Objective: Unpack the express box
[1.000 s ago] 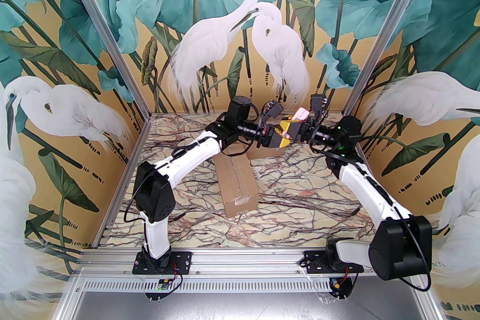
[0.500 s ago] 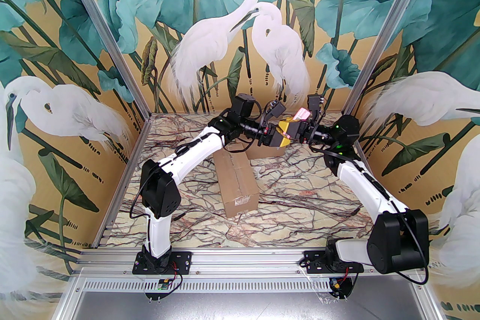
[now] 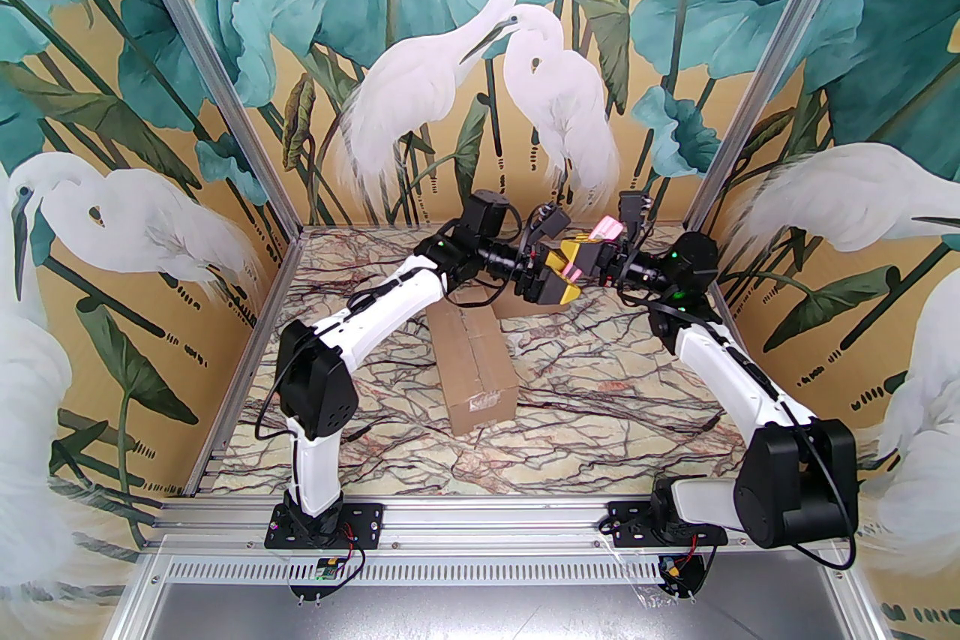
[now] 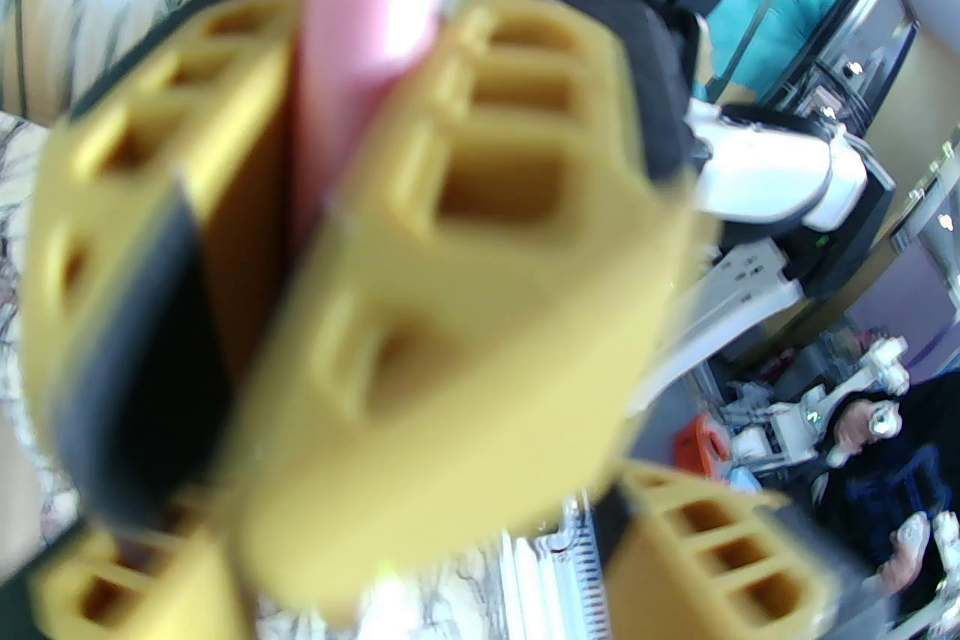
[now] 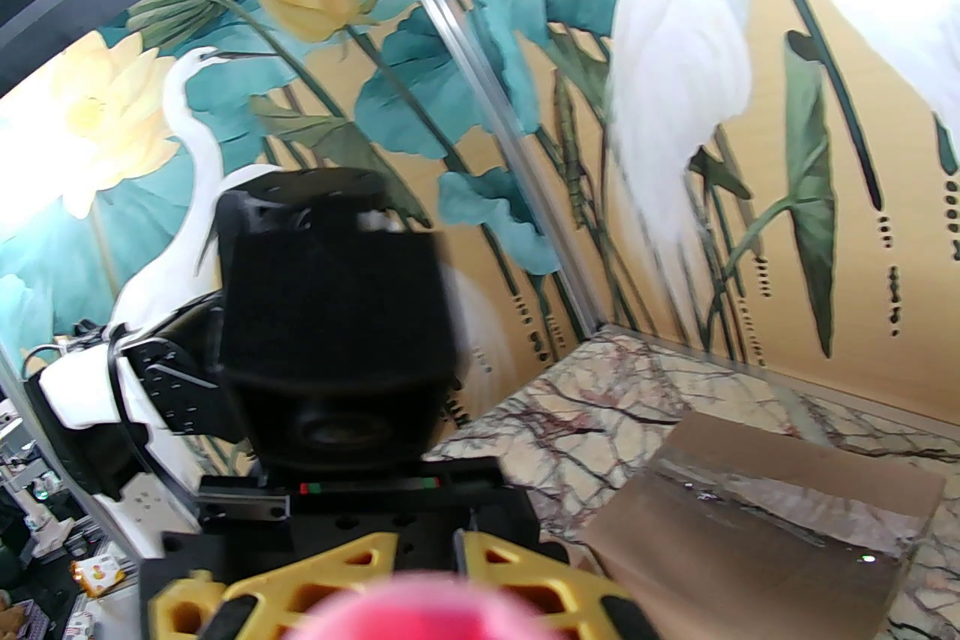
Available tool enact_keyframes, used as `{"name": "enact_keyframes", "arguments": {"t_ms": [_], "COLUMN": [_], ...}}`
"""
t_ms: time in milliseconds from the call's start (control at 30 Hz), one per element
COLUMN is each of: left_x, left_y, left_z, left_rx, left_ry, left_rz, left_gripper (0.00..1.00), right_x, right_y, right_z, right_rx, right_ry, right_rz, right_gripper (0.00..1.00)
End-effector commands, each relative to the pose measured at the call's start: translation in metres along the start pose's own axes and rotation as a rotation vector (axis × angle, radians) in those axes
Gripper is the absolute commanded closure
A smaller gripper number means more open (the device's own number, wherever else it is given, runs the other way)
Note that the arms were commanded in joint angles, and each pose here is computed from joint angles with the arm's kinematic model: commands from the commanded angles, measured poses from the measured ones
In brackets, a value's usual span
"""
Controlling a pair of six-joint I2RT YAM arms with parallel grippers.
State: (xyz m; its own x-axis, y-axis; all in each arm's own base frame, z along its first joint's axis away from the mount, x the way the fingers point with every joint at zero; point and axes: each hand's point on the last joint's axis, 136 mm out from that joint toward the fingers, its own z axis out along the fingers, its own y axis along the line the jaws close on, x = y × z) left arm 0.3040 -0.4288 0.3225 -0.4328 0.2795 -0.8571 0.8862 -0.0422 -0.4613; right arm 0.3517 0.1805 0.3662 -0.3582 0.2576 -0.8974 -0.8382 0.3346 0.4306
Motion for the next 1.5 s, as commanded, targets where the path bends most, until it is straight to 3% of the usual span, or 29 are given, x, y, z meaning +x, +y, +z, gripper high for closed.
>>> {"name": "enact_keyframes", "arguments": {"t_ms": [0,167,367,500,733,967,1200,1467], "left_x": [-0.035,-0.023,0.047,0.098,0.157,0.192,0.196,0.192], "left_y": [0.004,0.034,0.040,0.044,0.026,0.012,0.002,-0.005], "left_z": [-0.045,-0.117,-0.170,-0.199,-0.197,-0.190,-0.163,-0.132], "left_rx": [-0.169,-0.464,-0.732,-0.874,-0.846,-0.800,-0.644,-0.568], "left_ry": [-0.157,-0.276,-0.192,-0.176,-0.181,-0.154,-0.166,-0.138], "left_rz": [0.094,-0.016,-0.238,-0.410,-0.529,-0.602,-0.629,-0.618], "left_gripper": [0.01,0.01,0.00,0.00,0.01,0.00,0.01,0.00], "right_x": [-0.005,0.029,0.095,0.118,0.142,0.163,0.169,0.162], "right_y": [-0.008,-0.030,-0.052,-0.072,-0.098,-0.093,-0.080,-0.068], "right_z": [-0.007,-0.005,0.018,0.032,0.059,0.105,0.144,0.160], "right_rx": [0.120,0.291,0.499,0.615,0.750,0.669,0.551,0.470], "right_ry": [-0.014,0.108,0.307,0.369,0.505,0.567,0.582,0.581], "right_rz": [-0.057,-0.058,-0.110,-0.108,-0.152,-0.159,-0.158,-0.195], "right_gripper": [1.00,1.00,1.00,1.00,1.00,1.00,1.00,1.00]}}
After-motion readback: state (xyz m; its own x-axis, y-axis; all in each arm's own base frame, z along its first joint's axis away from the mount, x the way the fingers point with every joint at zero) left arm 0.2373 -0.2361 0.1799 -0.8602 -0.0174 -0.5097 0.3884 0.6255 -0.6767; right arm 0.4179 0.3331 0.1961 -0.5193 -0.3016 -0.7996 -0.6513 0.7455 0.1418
